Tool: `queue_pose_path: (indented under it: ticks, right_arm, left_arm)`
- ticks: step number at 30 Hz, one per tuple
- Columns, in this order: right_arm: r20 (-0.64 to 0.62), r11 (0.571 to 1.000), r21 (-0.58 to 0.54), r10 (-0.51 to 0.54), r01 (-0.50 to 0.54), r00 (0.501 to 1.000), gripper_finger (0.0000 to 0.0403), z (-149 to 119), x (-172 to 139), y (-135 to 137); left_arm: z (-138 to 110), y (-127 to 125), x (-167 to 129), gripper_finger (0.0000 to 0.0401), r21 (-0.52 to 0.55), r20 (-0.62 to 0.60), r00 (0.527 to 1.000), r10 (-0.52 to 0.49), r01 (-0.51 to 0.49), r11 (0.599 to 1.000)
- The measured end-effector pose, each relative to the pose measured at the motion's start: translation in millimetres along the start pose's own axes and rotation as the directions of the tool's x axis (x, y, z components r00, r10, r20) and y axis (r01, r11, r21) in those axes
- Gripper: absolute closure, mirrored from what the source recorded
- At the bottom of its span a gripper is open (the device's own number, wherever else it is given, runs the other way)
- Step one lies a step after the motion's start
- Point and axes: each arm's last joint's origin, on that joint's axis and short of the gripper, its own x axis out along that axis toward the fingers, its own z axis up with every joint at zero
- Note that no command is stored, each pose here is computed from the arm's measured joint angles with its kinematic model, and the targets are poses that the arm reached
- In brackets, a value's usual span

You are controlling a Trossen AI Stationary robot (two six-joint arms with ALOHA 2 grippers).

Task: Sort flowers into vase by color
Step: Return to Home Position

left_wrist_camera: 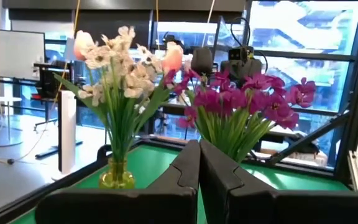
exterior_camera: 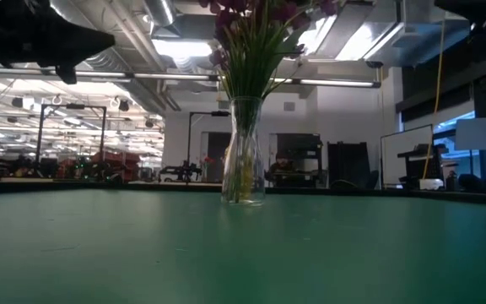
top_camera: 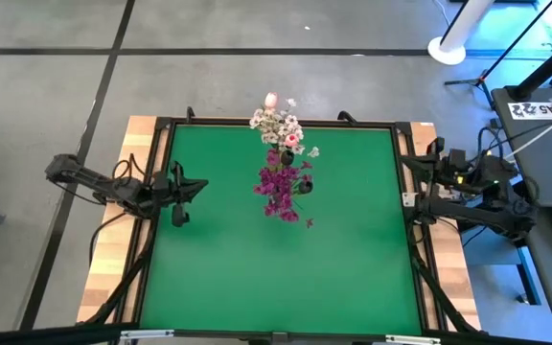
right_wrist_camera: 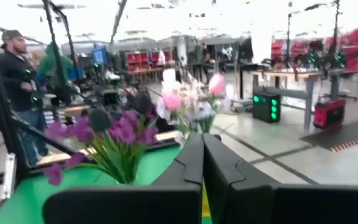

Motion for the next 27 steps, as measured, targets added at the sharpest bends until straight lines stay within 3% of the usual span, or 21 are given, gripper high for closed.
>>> queue_pose_path:
  ticks: [10, 21, 24, 27]
  right_arm:
    - [0.039, 1.0, -0.008, 0.028, -0.028, 0.999, 0.0402, -14, 14, 1]
    - [0.132, 0.985, -0.048, 0.168, -0.163, 0.977, 0.0403, -97, 53, 4]
    - [0.178, 0.972, -0.078, 0.234, -0.223, 0.956, 0.0403, -112, 55, 5]
    - [0.138, 0.968, -0.087, 0.245, -0.235, 0.96, 0.0403, -117, 56, 5]
  left_arm:
    - [2, 9, -13, 0.0401, -0.022, -0.005, 1.0, -0.012, 0.012, 1.0]
    - [-2, 9, -13, 0.0401, -0.073, -0.054, 0.998, -0.035, 0.031, 0.997]
    - [-5, 8, -13, 0.0401, -0.091, -0.075, 0.996, -0.052, 0.045, 0.995]
    - [-11, 8, -14, 0.0401, -0.102, -0.106, 0.992, -0.062, 0.051, 0.993]
